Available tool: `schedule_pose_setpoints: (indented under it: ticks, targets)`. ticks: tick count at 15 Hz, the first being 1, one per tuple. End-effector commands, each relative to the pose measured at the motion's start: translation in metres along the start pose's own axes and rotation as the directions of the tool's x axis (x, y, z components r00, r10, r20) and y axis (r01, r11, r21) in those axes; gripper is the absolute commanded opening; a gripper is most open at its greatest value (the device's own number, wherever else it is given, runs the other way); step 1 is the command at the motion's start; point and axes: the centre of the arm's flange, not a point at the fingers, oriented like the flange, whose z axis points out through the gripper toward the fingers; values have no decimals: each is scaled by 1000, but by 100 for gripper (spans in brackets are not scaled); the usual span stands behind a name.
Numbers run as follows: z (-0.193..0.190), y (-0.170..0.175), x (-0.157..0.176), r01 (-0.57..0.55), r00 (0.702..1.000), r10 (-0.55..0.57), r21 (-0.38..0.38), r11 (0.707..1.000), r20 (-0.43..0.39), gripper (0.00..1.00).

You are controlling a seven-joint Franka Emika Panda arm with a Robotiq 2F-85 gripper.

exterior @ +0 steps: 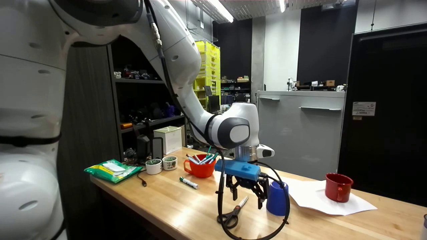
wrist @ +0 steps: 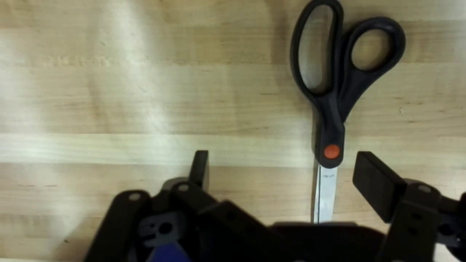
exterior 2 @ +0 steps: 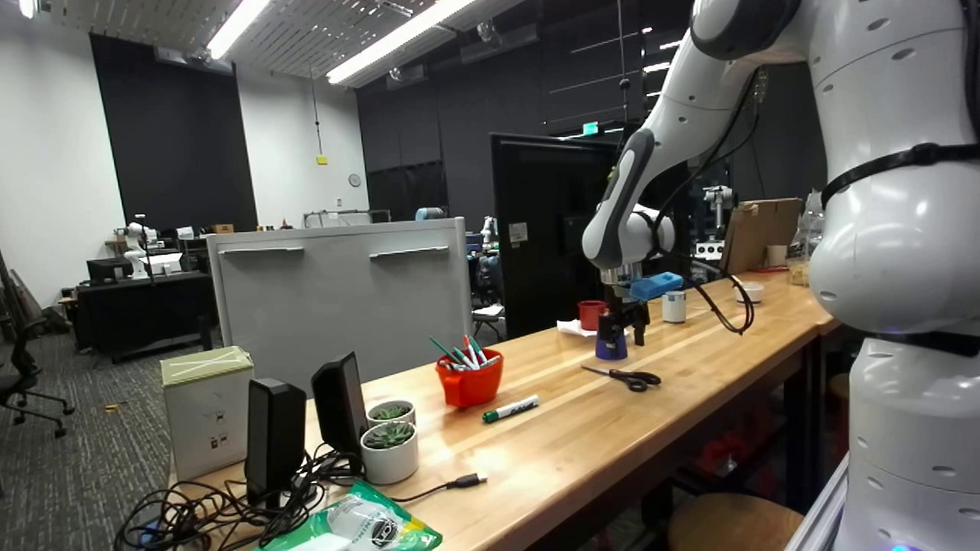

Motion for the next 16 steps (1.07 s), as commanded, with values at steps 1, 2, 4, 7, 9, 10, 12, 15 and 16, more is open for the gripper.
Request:
schedule_pose_setpoints:
  ticks: [1,2,4,7,9,10,12,15,16]
  targets:
    - [-26,-6,-35,-10,999,9,19,1000,42,100]
    - [-30,-8,-42,-3,999,2,14,1000,52,100]
    - [-15,1,-23,-1,999,0,14,1000,54,100]
    - [-24,1,-33,1,998,-2,15,1000,62,100]
    - [-25,1,-35,0,998,-1,16,1000,61,100]
    - [-24,0,-35,1,998,-2,16,1000,63,100]
    - [-21,-3,-38,8,998,-10,25,1000,60,100]
    - [-16,-10,-43,28,998,-29,23,999,63,100]
    - [-14,-13,-44,36,997,-38,26,999,66,100]
